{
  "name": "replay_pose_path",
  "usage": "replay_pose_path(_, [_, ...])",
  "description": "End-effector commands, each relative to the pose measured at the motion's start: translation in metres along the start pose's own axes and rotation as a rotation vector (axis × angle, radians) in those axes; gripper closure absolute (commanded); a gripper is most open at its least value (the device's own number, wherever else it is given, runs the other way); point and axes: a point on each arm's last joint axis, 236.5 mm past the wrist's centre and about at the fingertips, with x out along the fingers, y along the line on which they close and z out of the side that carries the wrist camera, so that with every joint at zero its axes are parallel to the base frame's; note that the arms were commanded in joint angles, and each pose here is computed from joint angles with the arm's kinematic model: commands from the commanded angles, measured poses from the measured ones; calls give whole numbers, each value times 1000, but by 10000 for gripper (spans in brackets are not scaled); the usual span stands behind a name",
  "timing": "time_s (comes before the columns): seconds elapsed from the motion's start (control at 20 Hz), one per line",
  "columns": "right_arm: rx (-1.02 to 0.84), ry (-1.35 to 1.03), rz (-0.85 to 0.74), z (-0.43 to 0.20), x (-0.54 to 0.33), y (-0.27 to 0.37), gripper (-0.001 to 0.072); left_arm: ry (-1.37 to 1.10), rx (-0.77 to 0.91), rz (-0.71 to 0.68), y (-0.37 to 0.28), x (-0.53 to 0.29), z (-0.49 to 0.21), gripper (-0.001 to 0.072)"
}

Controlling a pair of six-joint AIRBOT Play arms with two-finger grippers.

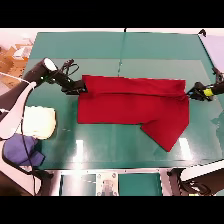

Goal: Fold the shirts.

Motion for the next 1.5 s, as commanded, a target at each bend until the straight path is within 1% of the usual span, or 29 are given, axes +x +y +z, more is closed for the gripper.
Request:
replay_pose_path(0.0, [125, 104, -82, -40, -36, -25, 640, 209, -3, 82, 4, -35, -42, 318])
replay_pose_path(0.05, [140, 103, -81, -51, -43, -26, 696, 248, 3, 83, 2, -42, -53, 659])
replay_pose_path(0.1, [155, 97, -81, -63, -48, -26, 697, 281, 0, 83, 0, -47, -62, 679])
replay_pose_path(0.25, [220, 20, -97, -102, -53, -32, 698, 281, -16, 87, -3, -56, -85, 680])
replay_pose_path(0.35, [304, -48, -111, -131, -52, -42, 698, 241, -27, 96, -4, -61, -116, 680])
replay_pose_path(0.45, [375, -121, -126, -156, -50, -49, 698, 131, -52, 99, -3, -61, -147, 680])
replay_pose_path(0.6, [397, -171, -136, -181, -37, -48, 697, -118, -131, -1, -16, -50, -163, 675])
replay_pose_path(0.65, [405, -160, -132, -189, -31, -47, 694, -155, -168, -36, -18, -43, -169, 442])
replay_pose_path(0.7, [412, -143, -127, -195, -26, -47, 632, -168, -219, -66, -18, -33, -177, 111])
replay_pose_path(0.75, [418, -130, -124, -199, -21, -47, 517, -173, -271, -90, -16, -22, -183, 81])
replay_pose_path(0.85, [433, -132, -95, -199, -17, -42, 506, -200, -385, -134, -12, -4, -189, 79])
replay_pose_path(0.95, [443, -145, -74, -196, -14, -38, 504, -264, -448, -182, -12, 6, -185, 79])
replay_pose_path(1.15, [451, -184, -55, -186, -14, -36, 495, -459, -478, -141, -14, 17, -161, 81])
replay_pose_path(1.2, [454, -189, -49, -185, -14, -35, 495, -514, -482, -132, -16, 17, -151, 100])
replay_pose_path(1.25, [456, -196, -45, -183, -15, -34, 495, -528, -501, -126, -17, 23, -148, 100])
replay_pose_path(1.35, [456, -203, -46, -181, -15, -35, 495, -461, -530, -100, -19, 51, -154, 99])
replay_pose_path(1.4, [456, -206, -47, -181, -15, -35, 489, -431, -570, -106, -22, 62, -153, 100])
replay_pose_path(1.45, [456, -205, -47, -181, -15, -35, 440, -423, -585, -117, -26, 65, -145, 101])
